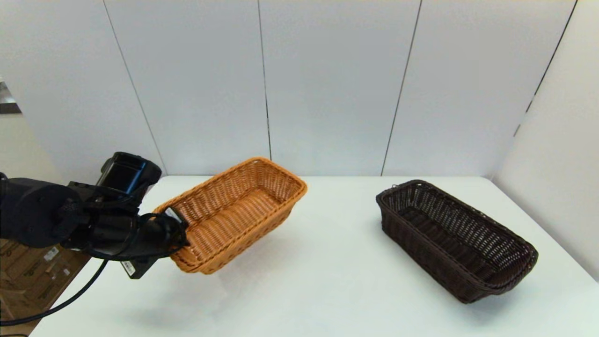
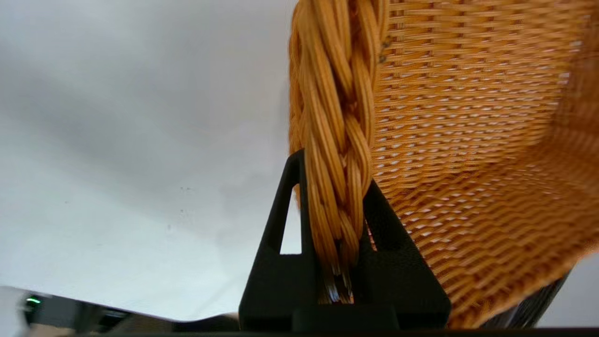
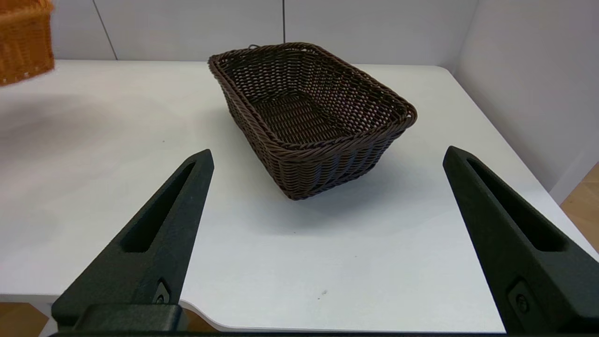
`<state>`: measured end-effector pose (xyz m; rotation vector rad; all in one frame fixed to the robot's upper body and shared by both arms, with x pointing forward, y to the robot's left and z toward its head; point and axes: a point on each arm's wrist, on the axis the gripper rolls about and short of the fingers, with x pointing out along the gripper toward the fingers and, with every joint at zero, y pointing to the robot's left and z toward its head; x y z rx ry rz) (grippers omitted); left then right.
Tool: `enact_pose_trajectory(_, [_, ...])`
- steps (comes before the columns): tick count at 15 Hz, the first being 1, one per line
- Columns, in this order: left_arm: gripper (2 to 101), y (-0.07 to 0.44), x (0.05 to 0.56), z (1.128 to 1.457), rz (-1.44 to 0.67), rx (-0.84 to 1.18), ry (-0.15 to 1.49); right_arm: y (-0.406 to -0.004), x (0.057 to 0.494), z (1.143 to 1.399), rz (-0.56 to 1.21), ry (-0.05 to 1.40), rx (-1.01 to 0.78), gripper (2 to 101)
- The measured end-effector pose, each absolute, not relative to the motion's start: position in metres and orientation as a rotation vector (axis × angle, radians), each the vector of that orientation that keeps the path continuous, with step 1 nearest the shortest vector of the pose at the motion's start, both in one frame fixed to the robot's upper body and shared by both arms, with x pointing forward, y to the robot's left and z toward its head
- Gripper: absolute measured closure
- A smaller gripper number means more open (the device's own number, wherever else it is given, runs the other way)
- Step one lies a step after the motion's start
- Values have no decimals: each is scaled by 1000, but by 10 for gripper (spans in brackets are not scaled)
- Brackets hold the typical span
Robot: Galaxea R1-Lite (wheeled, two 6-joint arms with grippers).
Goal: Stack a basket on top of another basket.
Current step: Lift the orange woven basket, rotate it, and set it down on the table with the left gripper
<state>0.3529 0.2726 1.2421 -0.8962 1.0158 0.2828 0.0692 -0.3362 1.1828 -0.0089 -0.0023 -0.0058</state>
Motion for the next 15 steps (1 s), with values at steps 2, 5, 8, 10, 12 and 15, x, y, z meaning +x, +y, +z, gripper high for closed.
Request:
enact_pose_trajectory(2, [883,273,350,1245,208,-807,1028,-336,69,1183,-6,-2,-9,49])
enact_pose_trajectory(5, [883,273,349,1243,95,-617,1046,-336,69,1183,-6,-2,-9,49])
enact_pose_trajectory(8, [883,272,350,1239,-70,-452,1079,-336,69,1183,-6,-2,-7,49])
enact_pose_trajectory(10, [883,268,351,1238,-220,-415,1101,-336,69,1183,-6,-2,-9,49])
enact_pose_trajectory(12, [883,264,353,1235,-313,-377,1115,-336,69,1183,-6,-2,-11,49])
enact_pose_trajectory(15, [883,258,364,1230,-331,-360,1127,-336,69,1183,-6,-3,-13,49])
